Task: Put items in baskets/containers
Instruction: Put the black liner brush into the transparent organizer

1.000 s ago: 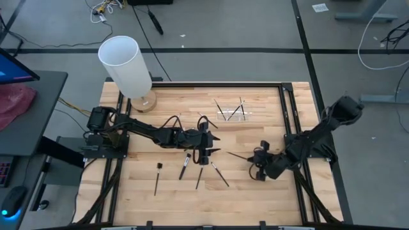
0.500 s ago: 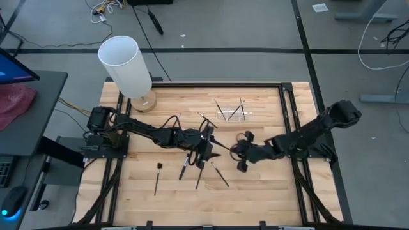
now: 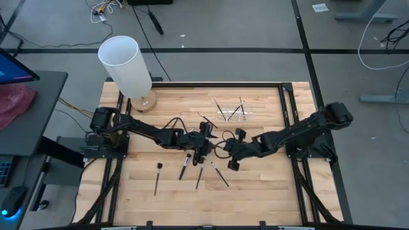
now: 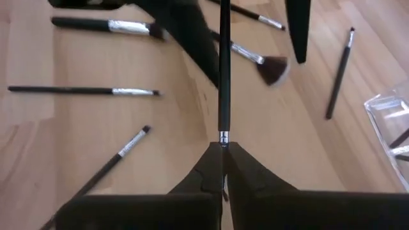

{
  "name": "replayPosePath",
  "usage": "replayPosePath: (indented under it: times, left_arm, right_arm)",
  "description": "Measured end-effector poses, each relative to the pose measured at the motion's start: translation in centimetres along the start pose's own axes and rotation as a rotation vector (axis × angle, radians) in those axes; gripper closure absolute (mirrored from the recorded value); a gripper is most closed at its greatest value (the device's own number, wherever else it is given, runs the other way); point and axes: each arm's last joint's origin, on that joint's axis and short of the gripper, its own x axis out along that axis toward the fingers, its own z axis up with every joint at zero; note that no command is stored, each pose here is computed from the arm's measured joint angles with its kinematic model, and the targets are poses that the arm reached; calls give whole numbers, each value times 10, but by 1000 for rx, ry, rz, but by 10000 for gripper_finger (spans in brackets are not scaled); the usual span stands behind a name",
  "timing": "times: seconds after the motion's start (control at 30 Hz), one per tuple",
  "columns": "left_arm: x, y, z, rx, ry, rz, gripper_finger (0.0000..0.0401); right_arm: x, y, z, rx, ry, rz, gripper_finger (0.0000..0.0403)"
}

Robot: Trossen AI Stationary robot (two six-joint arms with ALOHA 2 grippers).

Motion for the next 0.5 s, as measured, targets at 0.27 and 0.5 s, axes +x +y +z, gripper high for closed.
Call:
replayPosePath:
  times: [0.27, 0.5]
  left_arm:
    - [4, -5, -2, -28, -9, -44, 283]
    - [4, -6, -1, -39, -34, -88, 368]
  right_arm:
    - [1, -1, -1, -1, 11, -5, 399]
    - [1, -1, -1, -5, 14, 3, 399]
